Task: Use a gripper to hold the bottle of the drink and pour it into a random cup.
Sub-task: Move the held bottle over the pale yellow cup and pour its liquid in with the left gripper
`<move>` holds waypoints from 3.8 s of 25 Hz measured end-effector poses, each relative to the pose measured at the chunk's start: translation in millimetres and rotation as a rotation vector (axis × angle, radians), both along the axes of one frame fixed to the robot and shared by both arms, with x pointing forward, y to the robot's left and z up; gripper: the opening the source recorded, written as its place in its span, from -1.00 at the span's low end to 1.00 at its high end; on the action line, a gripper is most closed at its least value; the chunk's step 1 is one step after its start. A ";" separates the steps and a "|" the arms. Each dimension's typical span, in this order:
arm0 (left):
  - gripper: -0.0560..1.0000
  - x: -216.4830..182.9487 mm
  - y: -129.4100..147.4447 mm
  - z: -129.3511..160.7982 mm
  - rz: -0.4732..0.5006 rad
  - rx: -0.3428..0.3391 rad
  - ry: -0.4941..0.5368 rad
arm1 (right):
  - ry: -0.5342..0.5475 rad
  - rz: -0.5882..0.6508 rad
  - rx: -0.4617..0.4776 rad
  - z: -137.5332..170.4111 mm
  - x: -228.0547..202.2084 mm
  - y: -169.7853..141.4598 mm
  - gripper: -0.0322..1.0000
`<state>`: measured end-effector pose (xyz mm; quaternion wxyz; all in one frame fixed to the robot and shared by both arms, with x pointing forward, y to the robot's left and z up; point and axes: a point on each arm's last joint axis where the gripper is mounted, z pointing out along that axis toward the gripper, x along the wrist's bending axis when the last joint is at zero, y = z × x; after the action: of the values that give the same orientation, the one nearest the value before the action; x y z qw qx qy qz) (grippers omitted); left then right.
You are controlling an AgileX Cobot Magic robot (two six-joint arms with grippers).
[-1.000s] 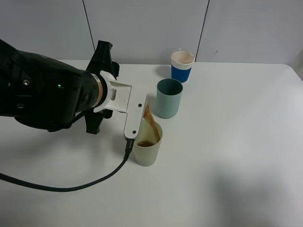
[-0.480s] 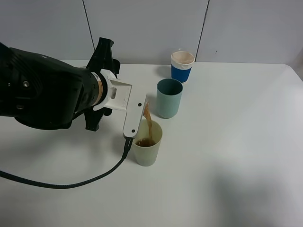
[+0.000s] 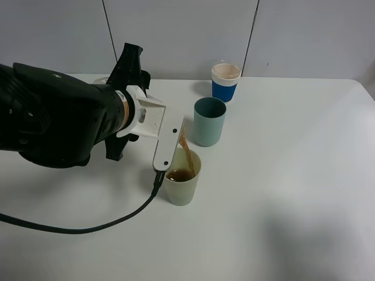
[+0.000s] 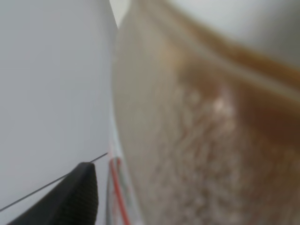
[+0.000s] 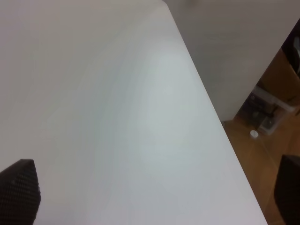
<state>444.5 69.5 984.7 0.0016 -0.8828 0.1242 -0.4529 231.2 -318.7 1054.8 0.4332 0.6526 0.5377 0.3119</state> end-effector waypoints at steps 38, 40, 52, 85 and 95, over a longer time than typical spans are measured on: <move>0.13 2.8 2.9 5.8 0.008 0.064 -0.084 | 0.000 0.000 0.000 0.0 0.0 0.0 1.00; 0.13 2.9 2.9 5.9 0.008 0.064 -0.085 | 0.000 0.000 0.000 0.0 0.0 0.0 1.00; 0.13 -6.3 -2.6 8.3 -0.003 0.091 -0.119 | 0.000 0.000 0.000 0.0 0.0 0.0 1.00; 0.13 -23.5 -10.5 16.8 0.004 0.134 -0.222 | 0.000 0.000 0.000 0.0 0.0 0.0 1.00; 0.13 -32.9 -16.8 17.9 -0.028 0.137 -0.239 | 0.000 0.000 0.000 0.0 0.0 0.0 1.00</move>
<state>411.6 52.7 1002.7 0.0703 -0.8187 0.1659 -0.5452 231.2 -318.7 1054.8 0.4332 0.6526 0.5377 0.3119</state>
